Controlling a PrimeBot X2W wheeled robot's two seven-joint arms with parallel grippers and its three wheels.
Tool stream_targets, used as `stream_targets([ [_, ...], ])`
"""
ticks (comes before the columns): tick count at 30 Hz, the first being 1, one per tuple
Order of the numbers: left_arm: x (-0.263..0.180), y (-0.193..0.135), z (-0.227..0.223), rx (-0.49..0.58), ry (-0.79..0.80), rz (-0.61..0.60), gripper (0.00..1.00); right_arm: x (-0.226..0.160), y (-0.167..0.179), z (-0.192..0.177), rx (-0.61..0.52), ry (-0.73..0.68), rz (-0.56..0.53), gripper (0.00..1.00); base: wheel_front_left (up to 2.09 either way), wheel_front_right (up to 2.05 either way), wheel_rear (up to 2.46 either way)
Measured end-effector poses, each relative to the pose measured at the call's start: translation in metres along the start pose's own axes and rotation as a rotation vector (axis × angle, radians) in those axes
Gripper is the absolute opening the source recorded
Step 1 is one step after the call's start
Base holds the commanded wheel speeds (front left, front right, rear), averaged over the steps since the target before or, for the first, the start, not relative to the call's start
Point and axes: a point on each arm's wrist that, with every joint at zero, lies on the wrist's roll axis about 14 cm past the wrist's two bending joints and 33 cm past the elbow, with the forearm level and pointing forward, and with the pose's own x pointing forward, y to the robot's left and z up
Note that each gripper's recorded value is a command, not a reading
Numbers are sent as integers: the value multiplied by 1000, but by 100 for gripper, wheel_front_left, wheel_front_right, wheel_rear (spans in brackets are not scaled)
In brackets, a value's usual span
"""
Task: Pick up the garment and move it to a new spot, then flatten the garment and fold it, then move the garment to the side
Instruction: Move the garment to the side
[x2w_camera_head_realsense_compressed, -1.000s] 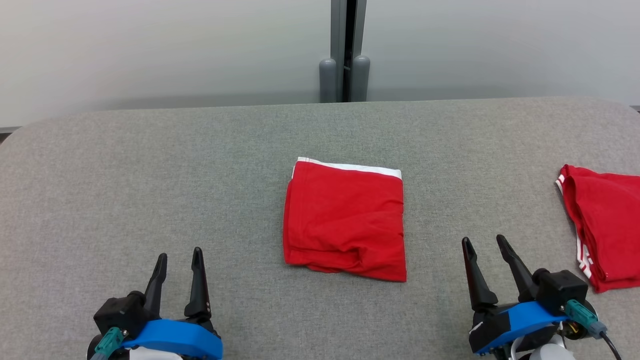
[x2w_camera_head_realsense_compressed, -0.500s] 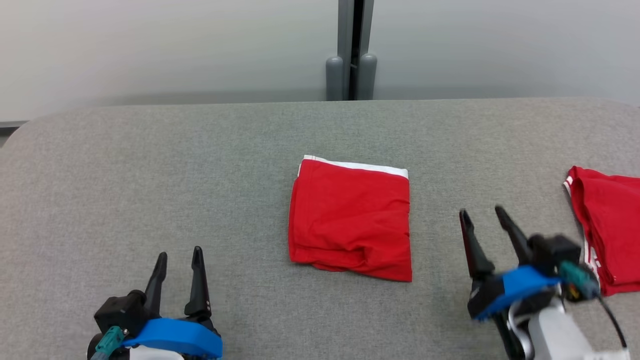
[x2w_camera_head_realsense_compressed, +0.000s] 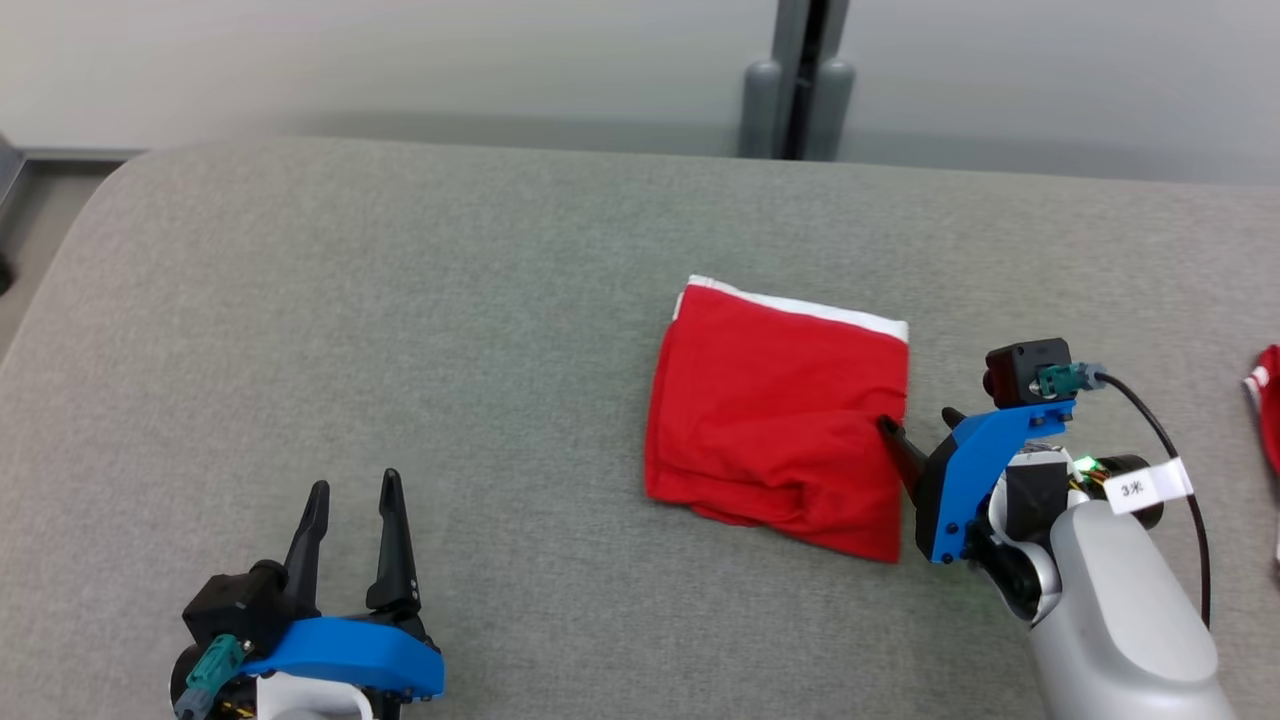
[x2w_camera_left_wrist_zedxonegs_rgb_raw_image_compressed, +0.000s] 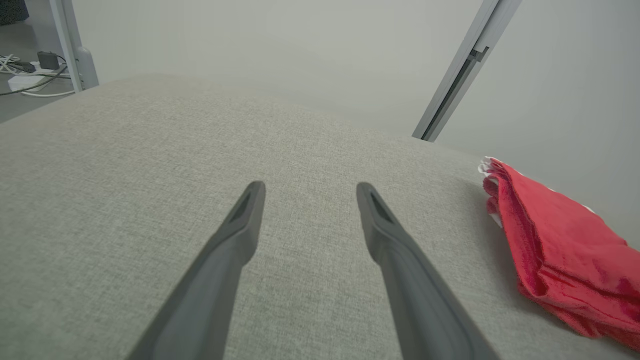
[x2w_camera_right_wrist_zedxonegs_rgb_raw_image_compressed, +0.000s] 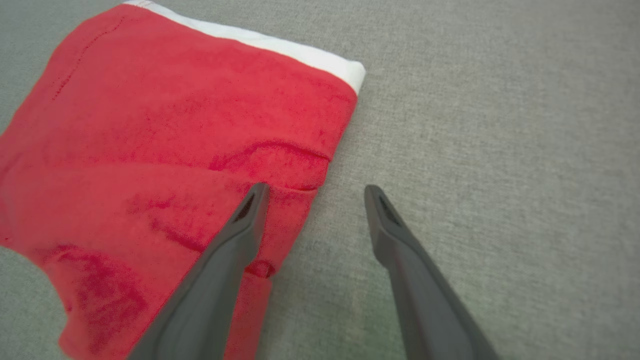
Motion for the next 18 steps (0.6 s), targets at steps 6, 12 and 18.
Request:
stream_targets([
  [6,-3,17,-3,-1,7,53,100,20,10,-25,20,163,40,100,0,0,0],
  [12,1,21,-7,15,21,58,100,31,24,-21,44,154,95,0,0,0,0],
  [18,29,-14,-12,37,30,-60,100,24,7,-12,27,60,72,0,0,0,0],
])
